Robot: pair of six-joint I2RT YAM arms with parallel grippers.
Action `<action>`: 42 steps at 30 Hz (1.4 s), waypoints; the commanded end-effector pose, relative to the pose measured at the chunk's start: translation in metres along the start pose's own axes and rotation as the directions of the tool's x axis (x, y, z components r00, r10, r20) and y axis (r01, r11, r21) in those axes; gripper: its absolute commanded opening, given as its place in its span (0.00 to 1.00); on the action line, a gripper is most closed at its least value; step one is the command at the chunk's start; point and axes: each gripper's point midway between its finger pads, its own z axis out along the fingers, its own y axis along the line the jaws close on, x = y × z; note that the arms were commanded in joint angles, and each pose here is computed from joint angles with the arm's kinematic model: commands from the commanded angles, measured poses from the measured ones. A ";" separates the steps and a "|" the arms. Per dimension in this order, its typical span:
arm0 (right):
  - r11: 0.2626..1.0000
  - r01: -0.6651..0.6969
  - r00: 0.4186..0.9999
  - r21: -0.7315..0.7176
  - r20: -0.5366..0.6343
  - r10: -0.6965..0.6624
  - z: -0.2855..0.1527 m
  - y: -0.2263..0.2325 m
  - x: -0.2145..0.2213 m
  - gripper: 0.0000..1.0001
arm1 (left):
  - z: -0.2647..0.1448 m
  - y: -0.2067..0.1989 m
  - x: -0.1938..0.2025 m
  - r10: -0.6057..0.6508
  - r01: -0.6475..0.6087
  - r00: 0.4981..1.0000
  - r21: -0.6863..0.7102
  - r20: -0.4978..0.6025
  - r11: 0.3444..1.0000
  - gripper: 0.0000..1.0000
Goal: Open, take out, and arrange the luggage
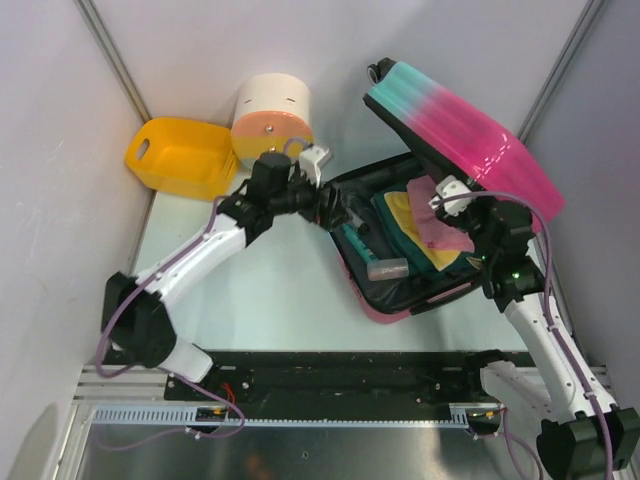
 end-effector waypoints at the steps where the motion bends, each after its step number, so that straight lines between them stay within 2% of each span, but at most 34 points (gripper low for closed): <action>1: 0.998 -0.012 0.997 0.067 0.080 0.007 -0.002 -0.038 -0.012 0.68 | -0.031 -0.036 0.038 0.388 -0.385 0.922 0.173 0.020 0.906 1.00; 2: 0.998 -0.013 0.997 0.064 0.079 0.008 -0.001 -0.039 -0.010 0.68 | -0.029 -0.035 0.058 0.402 -0.393 0.916 0.177 -0.014 0.902 1.00; 4: 0.997 -0.016 0.998 0.071 0.069 0.011 0.000 -0.041 -0.006 0.69 | -0.023 -0.033 0.074 0.402 -0.392 0.914 0.140 -0.057 0.909 0.99; 5: 0.997 -0.018 0.998 0.078 0.055 0.014 0.001 -0.043 -0.002 0.69 | -0.016 -0.025 0.091 0.360 -0.348 0.926 0.117 -0.112 0.930 0.96; 6: 0.996 -0.018 0.998 0.083 0.054 0.014 0.000 -0.044 -0.002 0.69 | -0.012 -0.020 0.100 0.264 -0.255 0.953 0.075 -0.148 0.964 0.95; 8: 0.996 -0.016 0.999 0.088 0.046 0.012 0.000 -0.046 0.001 0.70 | -0.007 -0.012 0.129 0.174 -0.166 0.959 0.055 -0.223 0.985 0.95; 9: 0.996 -0.013 0.999 0.092 0.048 0.009 0.000 -0.047 0.000 0.70 | -0.005 -0.014 0.136 0.082 -0.075 0.968 0.037 -0.238 0.996 0.95; 12: 0.996 -0.008 0.999 0.094 0.037 0.004 0.001 -0.048 0.003 0.70 | 0.007 -0.028 0.141 -0.070 0.089 0.972 0.077 -0.225 0.993 0.98; 15: 0.992 0.004 0.999 0.127 0.040 -0.009 0.004 -0.057 0.004 0.71 | 0.021 -0.032 0.141 -0.160 0.181 0.964 0.083 -0.213 0.980 0.99; 21: 0.981 0.021 0.999 0.190 0.031 -0.028 0.010 -0.078 0.013 0.71 | 0.062 -0.024 0.113 -0.164 0.178 0.976 0.094 -0.141 0.980 0.91; 22: 0.977 0.023 1.000 0.213 -0.001 -0.023 0.008 -0.088 0.027 0.71 | 0.070 -0.021 0.116 -0.173 0.188 0.974 0.090 -0.148 0.978 0.90; 26: 0.971 0.031 0.999 0.235 -0.018 -0.028 0.009 -0.100 0.040 0.72 | 0.092 -0.019 0.098 -0.181 0.192 0.978 0.105 -0.105 0.976 0.78; 29: 0.958 0.043 0.999 0.283 -0.034 -0.034 0.008 -0.118 0.052 0.73 | 0.101 -0.003 0.092 -0.176 0.181 0.981 0.060 -0.080 0.982 0.69; 35: 0.926 0.022 0.999 0.378 -0.033 -0.011 0.008 -0.158 0.065 0.78 | 0.104 0.022 0.100 -0.191 0.190 0.979 -0.015 -0.077 0.982 0.54; 42: 0.880 0.014 0.998 0.474 -0.061 0.017 0.017 -0.203 0.094 0.79 | 0.098 0.030 0.107 -0.197 0.195 0.975 -0.030 -0.098 0.980 0.40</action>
